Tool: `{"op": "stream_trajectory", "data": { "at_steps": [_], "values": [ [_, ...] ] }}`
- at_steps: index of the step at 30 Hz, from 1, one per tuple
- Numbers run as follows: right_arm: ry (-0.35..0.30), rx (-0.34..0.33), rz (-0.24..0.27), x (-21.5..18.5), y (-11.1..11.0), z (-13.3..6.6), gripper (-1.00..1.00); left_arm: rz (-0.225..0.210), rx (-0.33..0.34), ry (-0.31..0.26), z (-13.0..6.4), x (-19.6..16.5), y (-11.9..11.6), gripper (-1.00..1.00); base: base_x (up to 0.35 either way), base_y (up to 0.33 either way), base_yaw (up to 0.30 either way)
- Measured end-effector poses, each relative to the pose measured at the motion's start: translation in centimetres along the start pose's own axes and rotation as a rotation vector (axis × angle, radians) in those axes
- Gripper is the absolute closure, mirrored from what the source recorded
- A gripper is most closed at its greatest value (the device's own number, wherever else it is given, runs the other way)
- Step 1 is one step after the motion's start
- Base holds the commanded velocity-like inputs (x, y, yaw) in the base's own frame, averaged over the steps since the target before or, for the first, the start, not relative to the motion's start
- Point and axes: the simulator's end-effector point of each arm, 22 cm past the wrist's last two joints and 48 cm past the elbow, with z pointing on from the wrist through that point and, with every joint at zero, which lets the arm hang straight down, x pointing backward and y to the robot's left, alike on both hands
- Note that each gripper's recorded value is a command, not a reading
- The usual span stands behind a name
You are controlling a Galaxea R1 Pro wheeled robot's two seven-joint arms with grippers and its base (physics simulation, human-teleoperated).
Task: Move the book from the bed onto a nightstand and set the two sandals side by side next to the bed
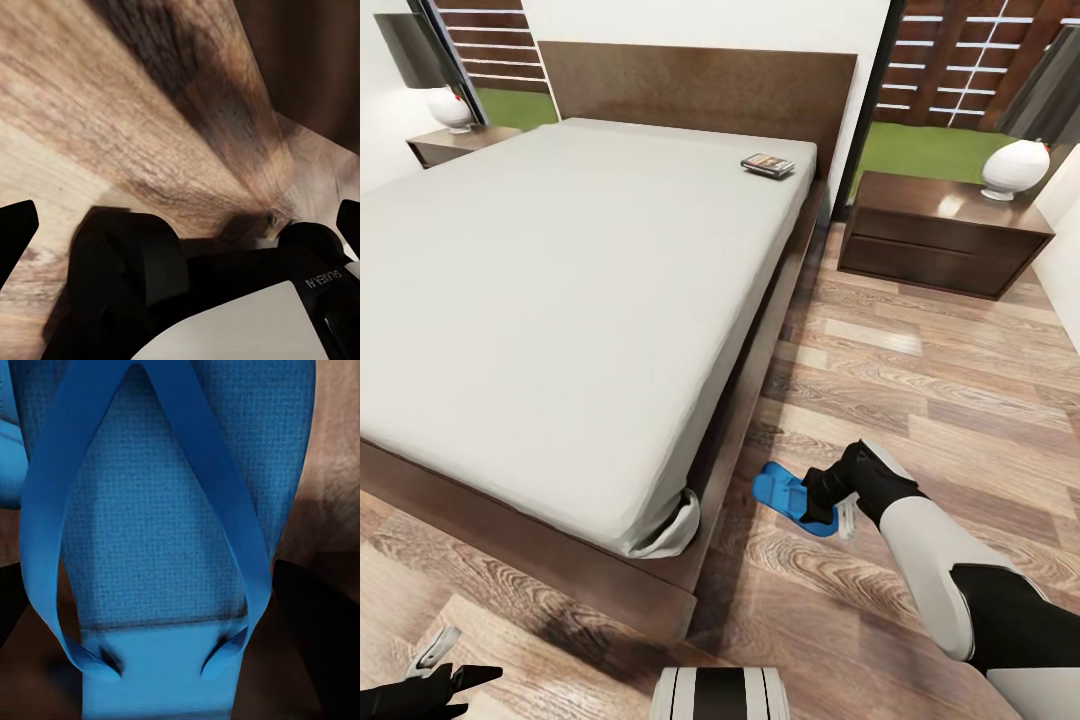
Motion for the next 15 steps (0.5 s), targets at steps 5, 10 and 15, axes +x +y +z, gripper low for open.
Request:
{"op": "stream_trajectory", "data": {
  "at_steps": [5,10,15],
  "values": [
    [0.000,-0.003,0.000,0.01,0.12,-0.06,1.00,-0.001,0.001,0.000,-0.01,0.00,-0.01,-1.00,0.000,0.000,0.000],
    [0.000,-0.008,-0.001,-0.01,0.22,-0.06,1.00,-0.002,0.000,0.001,-0.01,0.02,0.01,-1.00,0.000,0.000,0.000],
    [-0.006,-0.017,-0.012,-0.19,0.51,-0.20,1.00,-0.003,0.000,0.002,-0.02,0.02,0.00,-1.00,0.000,0.000,0.000]
  ]
}}
